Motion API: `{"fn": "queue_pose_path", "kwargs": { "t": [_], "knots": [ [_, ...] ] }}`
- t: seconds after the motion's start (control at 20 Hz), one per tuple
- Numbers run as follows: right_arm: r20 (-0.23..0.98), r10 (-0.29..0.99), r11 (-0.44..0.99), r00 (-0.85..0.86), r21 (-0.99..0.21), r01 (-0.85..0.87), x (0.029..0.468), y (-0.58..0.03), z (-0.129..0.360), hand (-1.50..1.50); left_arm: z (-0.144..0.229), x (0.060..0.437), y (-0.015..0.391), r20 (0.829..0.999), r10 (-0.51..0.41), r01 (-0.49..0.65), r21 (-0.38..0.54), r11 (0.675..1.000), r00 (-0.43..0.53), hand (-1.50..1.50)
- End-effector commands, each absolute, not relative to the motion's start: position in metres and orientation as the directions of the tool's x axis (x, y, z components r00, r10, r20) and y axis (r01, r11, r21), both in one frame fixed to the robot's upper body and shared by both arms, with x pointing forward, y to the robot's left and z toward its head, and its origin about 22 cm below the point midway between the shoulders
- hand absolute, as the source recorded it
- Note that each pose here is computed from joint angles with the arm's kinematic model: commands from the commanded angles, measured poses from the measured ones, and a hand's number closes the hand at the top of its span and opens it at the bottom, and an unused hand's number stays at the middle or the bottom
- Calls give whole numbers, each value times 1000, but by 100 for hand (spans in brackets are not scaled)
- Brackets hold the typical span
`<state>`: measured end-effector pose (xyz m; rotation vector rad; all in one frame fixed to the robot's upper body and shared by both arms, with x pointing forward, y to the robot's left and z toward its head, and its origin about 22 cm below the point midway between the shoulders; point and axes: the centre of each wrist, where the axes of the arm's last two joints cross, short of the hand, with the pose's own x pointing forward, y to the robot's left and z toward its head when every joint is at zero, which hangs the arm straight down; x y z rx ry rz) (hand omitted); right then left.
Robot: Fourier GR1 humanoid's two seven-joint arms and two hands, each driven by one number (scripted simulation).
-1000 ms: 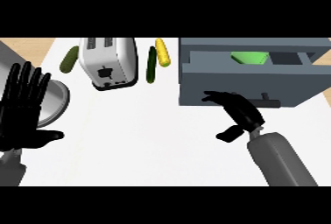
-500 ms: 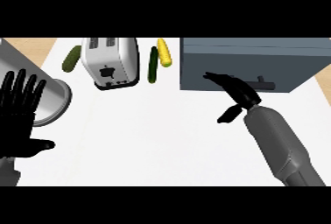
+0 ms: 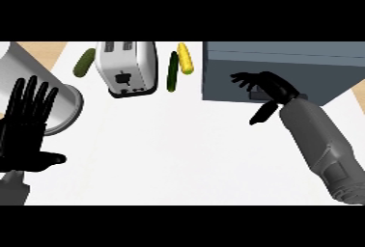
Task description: Pick up the cup, place it into the drawer and close the drawer
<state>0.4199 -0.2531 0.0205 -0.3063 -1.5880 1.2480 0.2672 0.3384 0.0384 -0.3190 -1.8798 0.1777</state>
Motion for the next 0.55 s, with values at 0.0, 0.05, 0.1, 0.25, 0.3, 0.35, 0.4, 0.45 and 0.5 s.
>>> {"fn": "queue_pose_path", "kwargs": {
  "t": [0.0, 0.05, 0.1, 0.25, 0.3, 0.35, 0.4, 0.45, 0.5],
  "knots": [
    [543, 780, 441, -310, -829, -343, 430, -268, 34, -150, 44, 279, 337, 905, 295, 138, -264, 955, -305, -150],
    [547, 781, 439, -301, -824, -359, 431, -278, 39, -150, 41, 271, 334, 905, 303, 146, -270, 952, -298, -150],
    [549, 774, 446, -315, -826, -344, 435, -273, 45, -150, 38, 274, 336, 909, 298, 151, -264, 953, -290, -150],
    [552, 782, 462, -289, -825, -324, 433, -293, 50, -150, 43, 270, 337, 908, 295, 163, -256, 953, -297, -150],
    [542, 781, 441, -309, -830, -341, 435, -289, 53, -150, 36, 272, 337, 913, 282, 132, -253, 958, -294, -150],
    [556, 779, 458, -291, -821, -342, 432, -283, 43, -150, 45, 276, 330, 903, 296, 155, -260, 953, -310, -150],
    [564, 776, 466, -284, -815, -345, 433, -291, 47, -150, 39, 270, 338, 904, 284, 150, -248, 957, -318, -150],
    [561, 770, 461, -304, -818, -343, 436, -283, 50, -150, 42, 276, 334, 907, 289, 153, -253, 955, -306, -150],
    [553, 779, 452, -296, -822, -346, 434, -282, 45, -150, 31, 269, 329, 907, 294, 147, -260, 954, -303, -150]
  ]
}}
